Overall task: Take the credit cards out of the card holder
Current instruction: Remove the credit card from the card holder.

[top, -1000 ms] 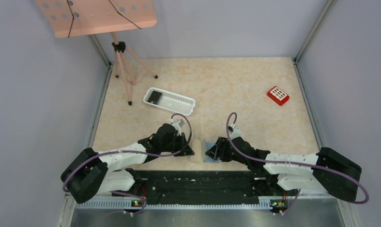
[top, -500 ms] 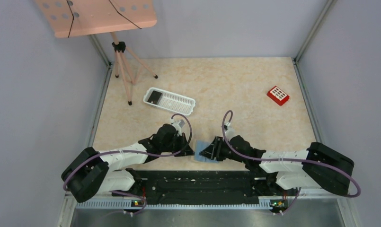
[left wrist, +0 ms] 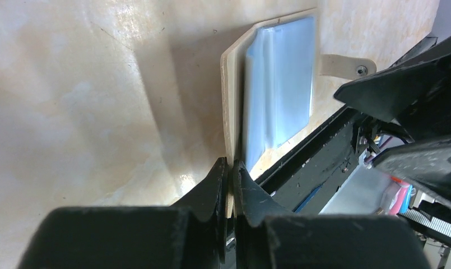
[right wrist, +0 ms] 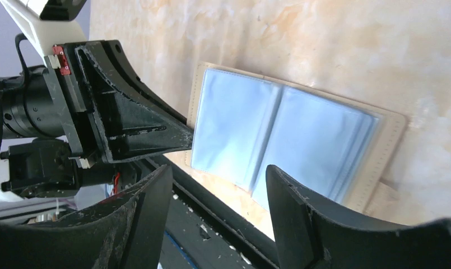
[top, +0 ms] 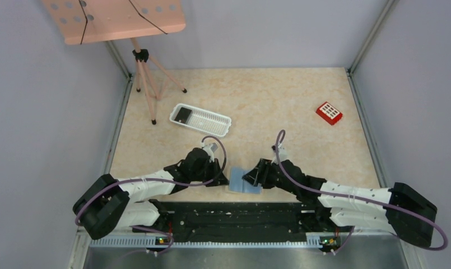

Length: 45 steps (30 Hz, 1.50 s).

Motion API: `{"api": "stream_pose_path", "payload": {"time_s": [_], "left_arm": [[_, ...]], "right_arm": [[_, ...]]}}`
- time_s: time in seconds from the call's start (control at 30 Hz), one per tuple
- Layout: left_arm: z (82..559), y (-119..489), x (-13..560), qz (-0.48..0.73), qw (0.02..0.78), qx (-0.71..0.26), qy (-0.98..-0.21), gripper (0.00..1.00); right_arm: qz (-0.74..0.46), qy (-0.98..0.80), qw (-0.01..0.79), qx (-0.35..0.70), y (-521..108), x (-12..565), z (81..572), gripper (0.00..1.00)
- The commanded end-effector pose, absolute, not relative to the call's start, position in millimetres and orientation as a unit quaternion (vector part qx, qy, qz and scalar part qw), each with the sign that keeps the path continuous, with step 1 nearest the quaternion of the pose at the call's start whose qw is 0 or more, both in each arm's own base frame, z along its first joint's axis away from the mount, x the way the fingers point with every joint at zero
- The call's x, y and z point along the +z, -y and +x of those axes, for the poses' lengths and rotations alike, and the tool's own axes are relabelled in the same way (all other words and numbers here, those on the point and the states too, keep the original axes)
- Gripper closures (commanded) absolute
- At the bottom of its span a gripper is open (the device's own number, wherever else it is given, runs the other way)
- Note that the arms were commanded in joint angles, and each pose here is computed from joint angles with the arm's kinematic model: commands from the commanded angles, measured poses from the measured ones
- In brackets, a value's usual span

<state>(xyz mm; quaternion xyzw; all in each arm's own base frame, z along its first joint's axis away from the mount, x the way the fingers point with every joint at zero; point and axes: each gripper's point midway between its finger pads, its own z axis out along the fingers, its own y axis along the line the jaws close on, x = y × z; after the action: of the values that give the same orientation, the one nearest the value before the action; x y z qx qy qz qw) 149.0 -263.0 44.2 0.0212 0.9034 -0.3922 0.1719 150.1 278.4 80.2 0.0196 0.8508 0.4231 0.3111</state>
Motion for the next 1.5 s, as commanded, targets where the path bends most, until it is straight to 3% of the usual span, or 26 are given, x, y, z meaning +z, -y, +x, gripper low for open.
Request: {"api": "stream_pose_path", "payload": {"time_s": [0.0, 0.63, 1.47], "left_arm": [[154, 267, 51, 0.023, 0.189, -0.401, -0.896, 0.91], [155, 273, 57, 0.022, 0.183, -0.408, -0.894, 0.91], [154, 283, 55, 0.024, 0.175, -0.405, -0.897, 0.91]], "right_arm": [[0.058, -0.865, 0.337, 0.367, -249, 66, 160, 0.37], [0.051, -0.877, 0.32, 0.355, -252, 41, 157, 0.4], [-0.021, -0.813, 0.322, 0.485, -301, 101, 148, 0.48]]}}
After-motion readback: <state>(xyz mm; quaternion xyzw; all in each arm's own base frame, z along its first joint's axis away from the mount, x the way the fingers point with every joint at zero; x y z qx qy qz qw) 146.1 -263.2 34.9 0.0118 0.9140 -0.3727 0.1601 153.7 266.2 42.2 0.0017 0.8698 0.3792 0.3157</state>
